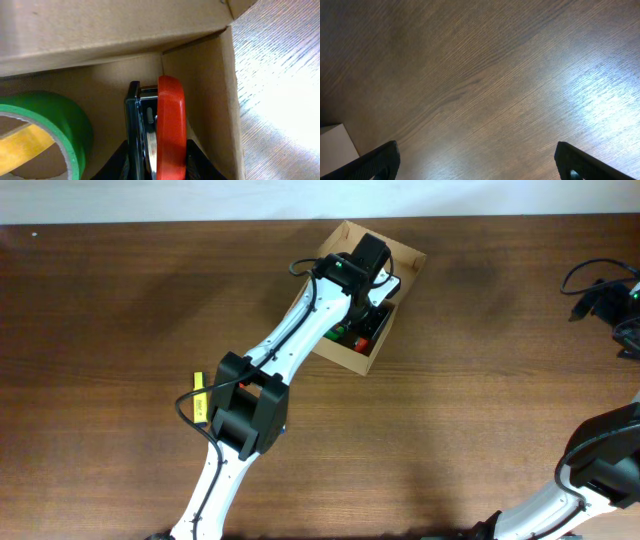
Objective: Pack container
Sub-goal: 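Lower the stapler into the box beside the tape rolls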
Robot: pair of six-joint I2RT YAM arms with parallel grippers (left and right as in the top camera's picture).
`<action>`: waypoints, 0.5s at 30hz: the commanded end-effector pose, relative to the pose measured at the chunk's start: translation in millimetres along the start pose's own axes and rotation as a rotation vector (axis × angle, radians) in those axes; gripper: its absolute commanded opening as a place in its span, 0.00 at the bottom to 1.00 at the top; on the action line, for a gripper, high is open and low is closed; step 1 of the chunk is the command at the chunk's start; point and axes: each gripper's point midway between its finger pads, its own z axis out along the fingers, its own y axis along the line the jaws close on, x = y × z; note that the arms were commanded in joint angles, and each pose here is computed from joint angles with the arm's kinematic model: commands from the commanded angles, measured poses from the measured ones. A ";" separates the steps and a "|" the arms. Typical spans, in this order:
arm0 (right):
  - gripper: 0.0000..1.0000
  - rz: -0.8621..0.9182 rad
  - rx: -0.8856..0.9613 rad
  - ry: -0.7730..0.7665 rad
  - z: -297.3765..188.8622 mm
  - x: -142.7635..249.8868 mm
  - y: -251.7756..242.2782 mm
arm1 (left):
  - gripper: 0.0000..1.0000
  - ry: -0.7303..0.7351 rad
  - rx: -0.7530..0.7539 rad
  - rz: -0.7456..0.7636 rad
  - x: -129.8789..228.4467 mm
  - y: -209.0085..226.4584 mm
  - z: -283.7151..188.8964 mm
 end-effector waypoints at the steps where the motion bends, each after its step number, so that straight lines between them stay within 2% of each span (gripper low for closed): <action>1: 1.00 -0.008 0.001 0.017 6.6 1.0 0.3 | 0.31 -0.018 -0.023 -0.005 -5.7 2.2 -3.9; 5: 0.99 -0.008 0.001 0.018 6.6 1.0 0.3 | 0.31 -0.019 -0.024 -0.006 -5.8 2.8 -4.0; 12: 0.99 -0.008 0.001 0.018 6.6 1.0 0.3 | 0.40 -0.018 -0.036 -0.006 -5.5 5.0 -3.5; 13: 0.99 -0.008 0.001 0.018 6.6 1.0 0.3 | 0.39 -0.016 -0.036 -0.006 -5.2 5.2 -2.6; 15: 0.99 -0.008 0.001 0.018 6.6 1.0 0.3 | 0.27 -0.010 -0.036 -0.009 -3.9 6.7 0.0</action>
